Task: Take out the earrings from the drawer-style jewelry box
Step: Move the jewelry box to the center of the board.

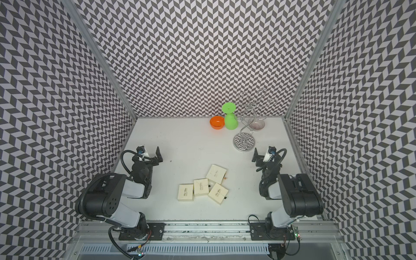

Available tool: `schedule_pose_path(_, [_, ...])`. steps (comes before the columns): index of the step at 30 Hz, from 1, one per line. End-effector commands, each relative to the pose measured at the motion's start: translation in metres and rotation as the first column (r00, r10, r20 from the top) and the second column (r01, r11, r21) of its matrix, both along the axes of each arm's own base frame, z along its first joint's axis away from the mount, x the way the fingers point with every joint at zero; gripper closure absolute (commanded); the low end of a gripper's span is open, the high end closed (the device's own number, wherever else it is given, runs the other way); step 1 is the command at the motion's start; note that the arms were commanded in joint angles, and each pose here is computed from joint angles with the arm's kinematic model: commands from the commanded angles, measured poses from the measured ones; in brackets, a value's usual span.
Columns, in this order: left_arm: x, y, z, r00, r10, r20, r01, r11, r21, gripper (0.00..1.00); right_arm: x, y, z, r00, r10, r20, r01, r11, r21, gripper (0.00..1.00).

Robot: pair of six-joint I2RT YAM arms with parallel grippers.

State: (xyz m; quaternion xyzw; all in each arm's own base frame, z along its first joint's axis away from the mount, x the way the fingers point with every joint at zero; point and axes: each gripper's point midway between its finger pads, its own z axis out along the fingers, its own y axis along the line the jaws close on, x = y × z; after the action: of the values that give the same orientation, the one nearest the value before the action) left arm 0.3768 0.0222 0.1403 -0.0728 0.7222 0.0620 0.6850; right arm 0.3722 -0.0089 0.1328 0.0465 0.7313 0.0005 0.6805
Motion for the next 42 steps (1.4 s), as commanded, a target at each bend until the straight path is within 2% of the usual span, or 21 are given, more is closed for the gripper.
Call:
schedule_pose_path(1, [0.002,0.001,0.007,1.0,0.001,0.023,-0.001,1.0,-0.012,0.0,0.003,0.003,0.019,0.997,0.024,0.073,-0.024,1.0,0.003,0.01])
schedule_pose_path(5, [0.005,-0.005,0.009,1.0,-0.026,0.013,0.026,1.0,-0.001,0.0,0.003,0.003,0.028,0.995,0.022,0.097,-0.021,1.0,-0.003,0.0])
schedule_pose_path(7, [0.013,-0.012,0.015,0.999,-0.049,-0.005,0.049,0.999,0.023,0.0,0.023,0.005,0.038,1.0,0.004,0.011,-0.004,1.0,-0.016,0.0])
schedule_pose_path(9, [0.036,-0.024,0.017,0.988,-0.101,-0.12,0.106,0.994,0.039,0.0,0.043,-0.001,0.054,0.992,-0.053,-0.115,0.058,0.997,0.042,0.01])
schedule_pose_path(11, [0.055,-0.028,0.028,0.976,-0.111,-0.186,0.121,0.992,0.042,0.0,0.053,-0.008,0.074,0.979,-0.128,-0.159,0.146,0.983,0.108,0.01])
schedule_pose_path(15, [0.065,-0.039,0.051,0.975,-0.096,-0.2,0.088,0.995,-0.049,0.0,0.039,-0.002,0.097,0.95,-0.253,-0.184,0.295,0.92,0.257,0.01])
schedule_pose_path(18, [0.058,-0.068,0.057,0.967,-0.102,-0.233,0.08,0.992,-0.101,0.0,0.02,0.023,0.105,0.954,-0.224,-0.198,0.277,0.91,0.307,0.01])
schedule_pose_path(20, [0.05,-0.104,0.056,0.946,-0.187,-0.266,0.157,0.979,-0.13,0.0,0.01,0.037,0.108,0.956,-0.193,-0.219,0.256,0.915,0.313,0.01])
schedule_pose_path(23, [0.032,-0.171,0.05,0.88,-0.351,-0.32,0.325,0.936,-0.132,0.0,0.001,0.054,0.105,0.958,-0.148,-0.247,0.221,0.927,0.304,0.01])
schedule_pose_path(25, [0.017,-0.213,0.041,0.813,-0.458,-0.36,0.436,0.888,-0.147,0.0,0.001,0.072,0.098,0.959,-0.059,-0.276,0.146,0.942,0.304,0.01])
schedule_pose_path(27, [0.001,-0.253,0.035,0.721,-0.558,-0.411,0.557,0.819,-0.137,0.0,-0.001,0.091,0.09,0.951,0.032,-0.306,0.071,0.944,0.321,0.01])
schedule_pose_path(28, [-0.004,-0.265,0.032,0.69,-0.58,-0.434,0.584,0.8,-0.14,0.01,-0.003,0.099,0.087,0.945,0.073,-0.318,0.038,0.943,0.33,0.01])
schedule_pose_path(30, [-0.018,-0.289,0.027,0.59,-0.66,-0.465,0.669,0.722,-0.177,0.01,-0.006,0.119,0.08,0.92,0.171,-0.352,-0.043,0.938,0.344,0.01])
schedule_pose_path(36, [-0.041,-0.327,0.01,0.379,-0.768,-0.516,0.789,0.559,-0.253,0.01,-0.022,0.157,0.045,0.805,0.257,-0.535,-0.129,0.955,0.266,0.01])
schedule_pose_path(41, [-0.052,-0.344,-0.016,0.246,-0.793,-0.558,0.796,0.493,-0.35,0.0,-0.044,0.181,0.012,0.677,0.36,-0.642,-0.197,0.929,0.313,0.01])
schedule_pose_path(42, [-0.053,-0.345,-0.019,0.23,-0.797,-0.559,0.796,0.485,-0.363,0.0,-0.047,0.18,0.005,0.656,0.357,-0.665,-0.192,0.931,0.31,0.01])
